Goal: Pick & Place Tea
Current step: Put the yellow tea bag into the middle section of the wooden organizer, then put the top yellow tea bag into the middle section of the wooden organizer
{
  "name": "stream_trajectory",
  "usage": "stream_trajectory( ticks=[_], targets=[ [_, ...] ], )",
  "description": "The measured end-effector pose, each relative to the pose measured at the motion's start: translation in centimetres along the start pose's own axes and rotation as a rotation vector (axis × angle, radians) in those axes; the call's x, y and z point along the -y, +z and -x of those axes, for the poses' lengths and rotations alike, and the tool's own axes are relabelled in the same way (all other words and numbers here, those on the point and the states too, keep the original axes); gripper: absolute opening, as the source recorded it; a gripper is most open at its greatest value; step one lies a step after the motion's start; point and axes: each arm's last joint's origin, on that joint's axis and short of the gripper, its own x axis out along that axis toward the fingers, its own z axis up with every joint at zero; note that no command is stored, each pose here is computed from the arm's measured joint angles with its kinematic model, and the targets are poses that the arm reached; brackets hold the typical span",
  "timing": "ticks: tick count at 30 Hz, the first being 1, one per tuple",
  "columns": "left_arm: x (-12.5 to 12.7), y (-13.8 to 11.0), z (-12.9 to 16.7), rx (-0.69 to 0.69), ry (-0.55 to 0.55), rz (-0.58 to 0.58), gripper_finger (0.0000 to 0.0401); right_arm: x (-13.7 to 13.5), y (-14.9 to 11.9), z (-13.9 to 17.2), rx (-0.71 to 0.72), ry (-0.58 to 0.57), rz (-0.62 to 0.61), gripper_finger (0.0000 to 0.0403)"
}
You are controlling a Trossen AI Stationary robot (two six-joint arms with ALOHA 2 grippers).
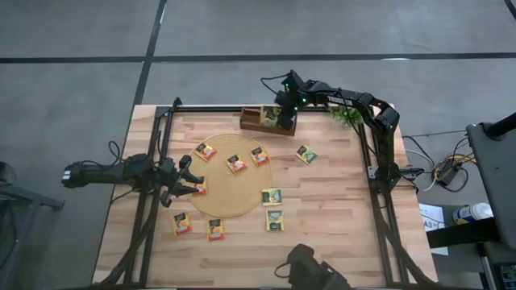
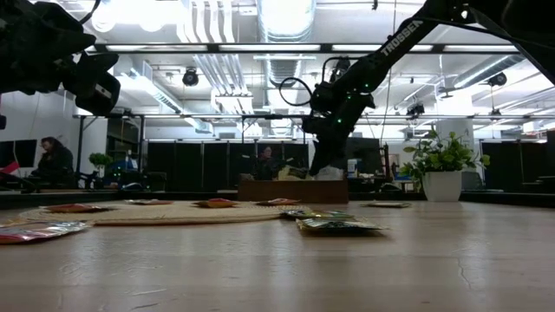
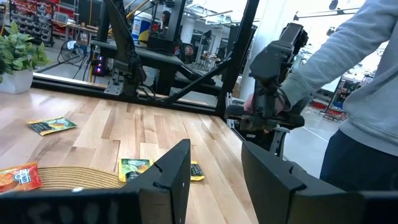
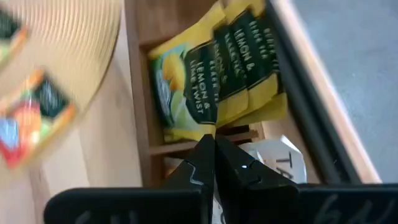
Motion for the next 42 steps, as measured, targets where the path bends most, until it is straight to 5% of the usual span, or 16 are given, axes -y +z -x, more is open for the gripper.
stream_trajectory(
  ticks=[11, 30, 42],
  targets=[
    [0.0, 0.0, 0.0, 0.000, 0.000, 0.000, 0.0138, -0.3, 0.3, 0.7, -0.006, 0.019, 0.045, 0.0027],
    [0.0, 0.0, 0.0, 0.000, 0.000, 0.000, 0.0138, -1.1, 2.1, 4.3, -0.063, 0.052, 0.245, 0.0230],
    [0.0, 0.0, 0.0, 0.000, 0.000, 0.000, 0.0138, -3.7, 2.6, 7.6, -0.240, 0.174, 0.383, 0.0257]
  ],
)
